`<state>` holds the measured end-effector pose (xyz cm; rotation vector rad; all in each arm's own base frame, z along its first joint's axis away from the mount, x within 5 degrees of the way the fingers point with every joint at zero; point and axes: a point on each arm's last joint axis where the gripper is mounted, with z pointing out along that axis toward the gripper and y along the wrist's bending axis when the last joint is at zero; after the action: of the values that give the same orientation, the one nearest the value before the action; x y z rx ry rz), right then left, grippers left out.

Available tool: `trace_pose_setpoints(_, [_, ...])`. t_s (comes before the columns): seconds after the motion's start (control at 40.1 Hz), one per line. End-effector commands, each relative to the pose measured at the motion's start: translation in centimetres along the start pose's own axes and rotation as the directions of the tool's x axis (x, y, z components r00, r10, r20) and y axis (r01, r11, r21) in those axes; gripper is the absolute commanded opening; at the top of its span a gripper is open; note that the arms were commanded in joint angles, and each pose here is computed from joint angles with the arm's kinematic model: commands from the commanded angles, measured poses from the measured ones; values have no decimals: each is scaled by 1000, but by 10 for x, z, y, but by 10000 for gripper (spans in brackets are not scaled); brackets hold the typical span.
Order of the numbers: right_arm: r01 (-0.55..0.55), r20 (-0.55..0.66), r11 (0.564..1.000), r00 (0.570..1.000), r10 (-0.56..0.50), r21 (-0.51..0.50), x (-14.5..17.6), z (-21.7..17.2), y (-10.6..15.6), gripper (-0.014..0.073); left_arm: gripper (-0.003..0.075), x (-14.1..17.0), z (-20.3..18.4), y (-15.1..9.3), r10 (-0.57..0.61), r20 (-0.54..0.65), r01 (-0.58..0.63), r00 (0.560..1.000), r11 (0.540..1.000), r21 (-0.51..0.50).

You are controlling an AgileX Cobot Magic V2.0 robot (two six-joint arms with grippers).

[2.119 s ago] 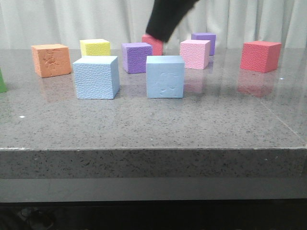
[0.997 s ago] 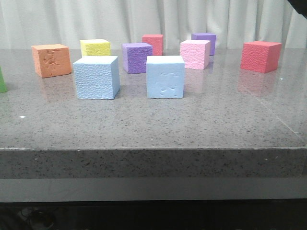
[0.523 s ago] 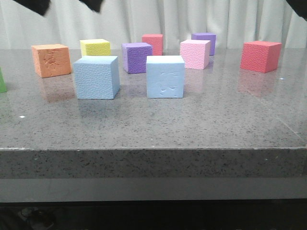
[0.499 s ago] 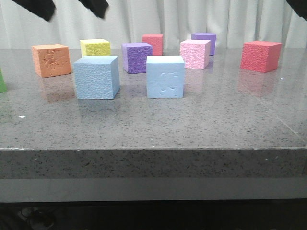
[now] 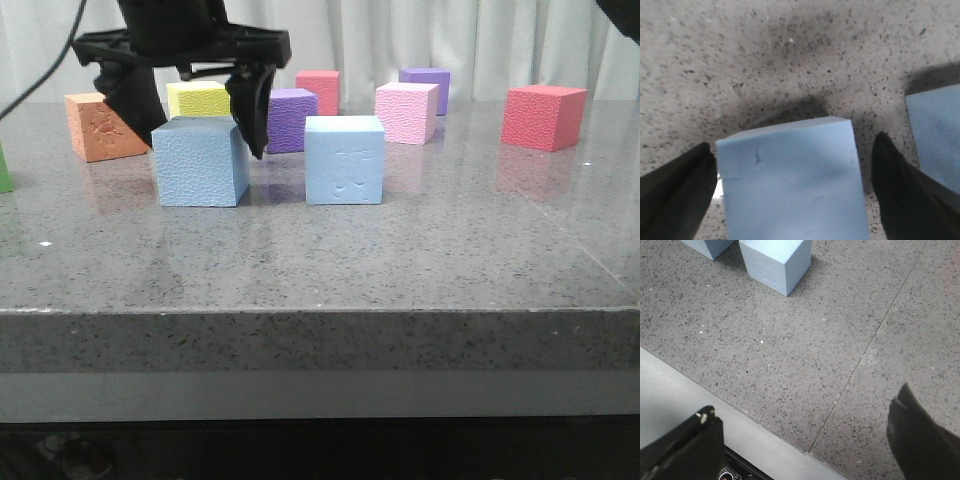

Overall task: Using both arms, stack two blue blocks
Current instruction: 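Lower the left gripper onto the other light-blue cube and grasp it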

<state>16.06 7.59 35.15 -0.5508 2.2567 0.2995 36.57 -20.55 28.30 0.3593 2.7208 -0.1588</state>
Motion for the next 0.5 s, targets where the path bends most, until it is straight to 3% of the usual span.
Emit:
trace_pose_setpoints(0.0, [0,100,1000,995,-1,11,-12,-10,0,662,601,-8,-30,-4,-17,97,13,995,999,38])
trace_pose_setpoints(0.249, [0,100,1000,995,-1,11,-12,-10,0,662,384,-7,-32,-4,-12,86,9,996,999,34])
trace_pose_setpoints(0.399, [0,100,1000,995,-1,11,-12,-10,0,662,357,-9,-48,-6,91,115,-96,989,994,44])
trace_pose_setpoints(0.474, [0,100,1000,995,-1,11,-12,-10,0,662,357,-11,-64,-8,213,142,-223,967,973,58])
